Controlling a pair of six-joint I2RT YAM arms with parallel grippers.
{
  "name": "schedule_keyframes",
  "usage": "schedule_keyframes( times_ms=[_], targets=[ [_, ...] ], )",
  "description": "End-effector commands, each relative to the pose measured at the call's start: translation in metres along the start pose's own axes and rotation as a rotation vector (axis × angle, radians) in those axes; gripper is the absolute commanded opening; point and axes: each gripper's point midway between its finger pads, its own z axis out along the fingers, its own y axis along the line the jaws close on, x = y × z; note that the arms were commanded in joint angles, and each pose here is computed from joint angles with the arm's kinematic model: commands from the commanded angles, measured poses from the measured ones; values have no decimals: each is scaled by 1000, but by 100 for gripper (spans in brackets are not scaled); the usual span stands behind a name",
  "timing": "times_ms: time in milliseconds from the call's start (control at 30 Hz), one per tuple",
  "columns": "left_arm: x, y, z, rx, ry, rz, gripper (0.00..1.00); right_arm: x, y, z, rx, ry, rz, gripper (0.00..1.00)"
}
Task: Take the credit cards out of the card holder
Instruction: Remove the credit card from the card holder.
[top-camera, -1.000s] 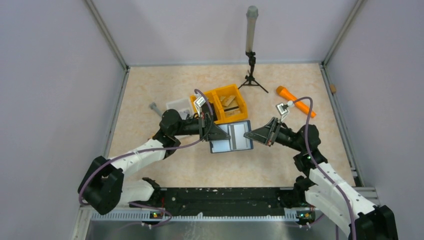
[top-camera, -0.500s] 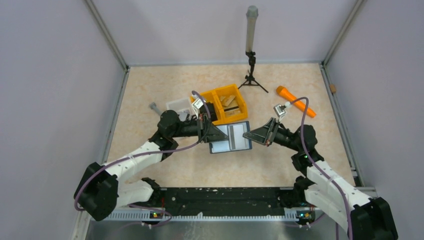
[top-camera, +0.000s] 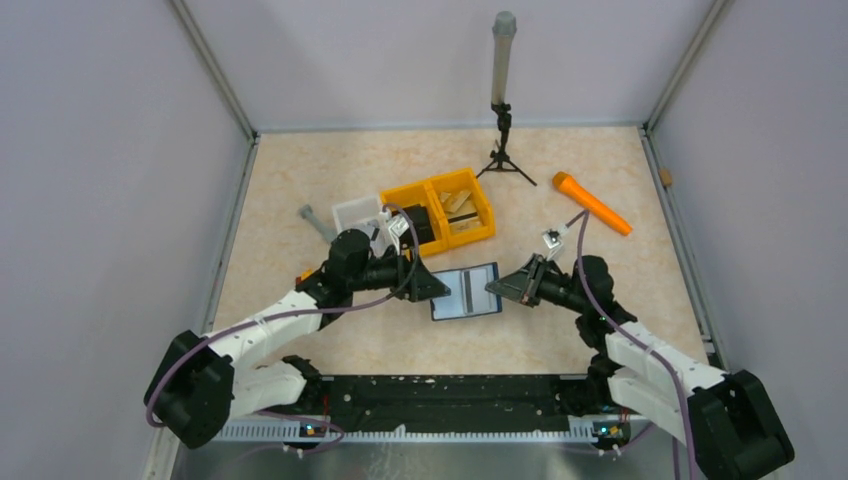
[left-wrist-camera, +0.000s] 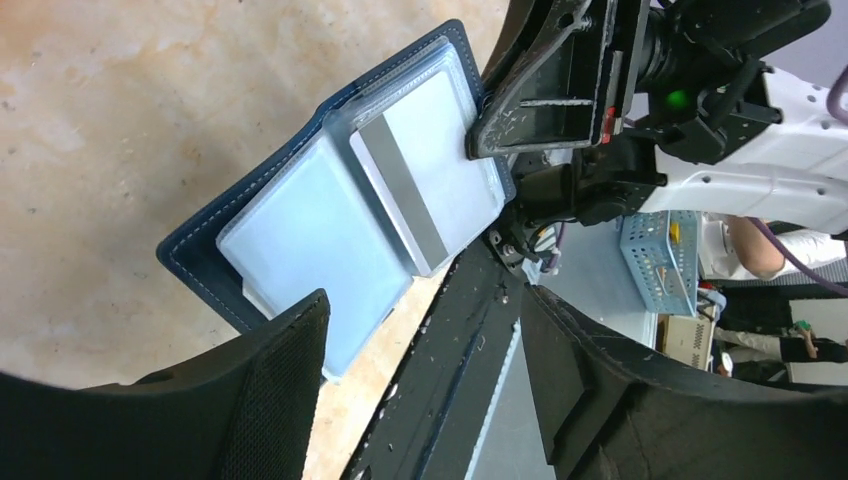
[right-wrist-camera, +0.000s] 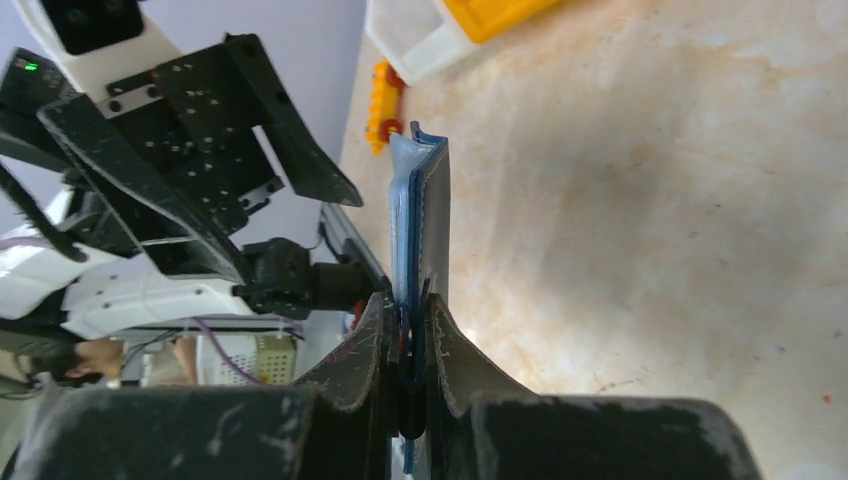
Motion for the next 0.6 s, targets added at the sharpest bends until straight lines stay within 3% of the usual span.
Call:
schedule_keyframes(
  times_ms=[0,200,567],
  targets=[
    [5,10,4,-26,-1,24,71,-4,-11,9,73,-12,-137,0],
    [16,9,32,17,36,-14,58,3,-31,18,116,16,-133,0],
    [42,57,61,-74,120,-77,17,15,-47,19,147,53,-140,0]
  ],
)
